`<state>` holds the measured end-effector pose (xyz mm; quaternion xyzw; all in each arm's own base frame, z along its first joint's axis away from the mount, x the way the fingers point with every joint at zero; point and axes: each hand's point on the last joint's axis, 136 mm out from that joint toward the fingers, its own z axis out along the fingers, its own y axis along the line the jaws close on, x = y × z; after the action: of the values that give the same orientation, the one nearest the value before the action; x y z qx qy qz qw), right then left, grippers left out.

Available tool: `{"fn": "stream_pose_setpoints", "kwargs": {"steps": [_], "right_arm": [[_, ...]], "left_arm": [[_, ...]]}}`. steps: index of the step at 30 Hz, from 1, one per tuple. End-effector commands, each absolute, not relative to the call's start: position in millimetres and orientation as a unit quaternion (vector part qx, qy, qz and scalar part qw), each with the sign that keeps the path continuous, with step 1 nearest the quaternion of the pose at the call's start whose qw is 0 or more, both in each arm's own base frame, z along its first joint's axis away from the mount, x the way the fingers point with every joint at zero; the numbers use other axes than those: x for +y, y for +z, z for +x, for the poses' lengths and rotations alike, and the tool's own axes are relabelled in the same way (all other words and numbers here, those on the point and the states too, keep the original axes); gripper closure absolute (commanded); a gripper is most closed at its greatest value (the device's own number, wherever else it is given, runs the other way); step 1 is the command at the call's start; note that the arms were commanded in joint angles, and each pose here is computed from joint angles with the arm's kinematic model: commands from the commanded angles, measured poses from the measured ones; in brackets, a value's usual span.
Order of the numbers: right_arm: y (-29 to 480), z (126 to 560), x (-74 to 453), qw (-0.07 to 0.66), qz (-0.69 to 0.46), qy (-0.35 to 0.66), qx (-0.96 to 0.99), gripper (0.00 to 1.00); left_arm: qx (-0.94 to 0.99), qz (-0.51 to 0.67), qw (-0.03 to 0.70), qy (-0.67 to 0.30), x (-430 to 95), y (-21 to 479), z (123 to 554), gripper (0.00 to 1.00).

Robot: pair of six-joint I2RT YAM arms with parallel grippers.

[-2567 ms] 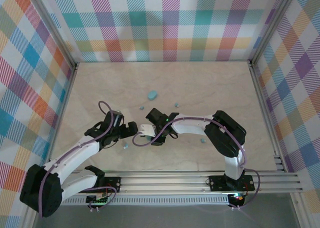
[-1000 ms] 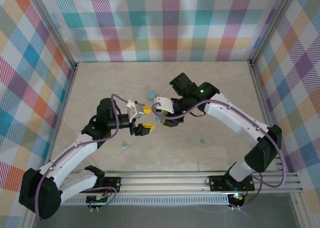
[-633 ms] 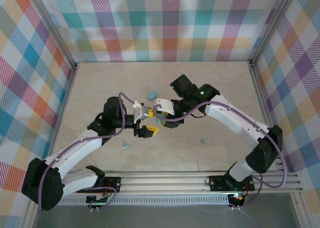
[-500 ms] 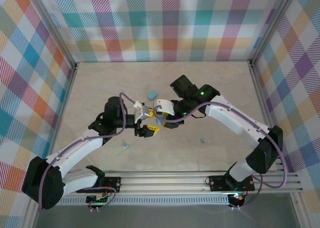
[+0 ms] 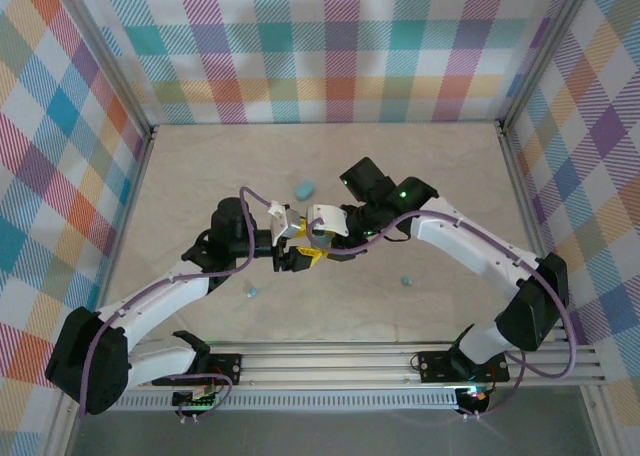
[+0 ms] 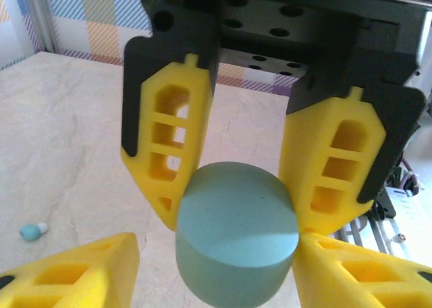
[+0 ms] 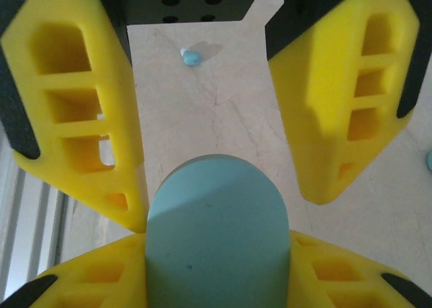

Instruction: Insert wireless bluetooth earbuds into charging case

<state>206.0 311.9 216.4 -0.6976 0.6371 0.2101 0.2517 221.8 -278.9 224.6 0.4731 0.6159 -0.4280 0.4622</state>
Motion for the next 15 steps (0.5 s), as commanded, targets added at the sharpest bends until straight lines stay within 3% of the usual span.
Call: {"fn": "stream_pose_setpoints", "kwargs": {"steps": [1, 15], "right_arm": [[230.5, 199.2, 318.2, 0.286, -0.712, 0.218, 0.603, 0.79], [233.8, 191.0, 318.1, 0.287, -0.712, 0.232, 0.597, 0.79]], "left_arm": [[0.613, 0.454, 0.48, -0.433, -281.5, 228.7, 227.5, 0.38], [0.602, 0.471, 0.484, -0.426, -278.1, 230.1, 219.0, 0.42]]}}
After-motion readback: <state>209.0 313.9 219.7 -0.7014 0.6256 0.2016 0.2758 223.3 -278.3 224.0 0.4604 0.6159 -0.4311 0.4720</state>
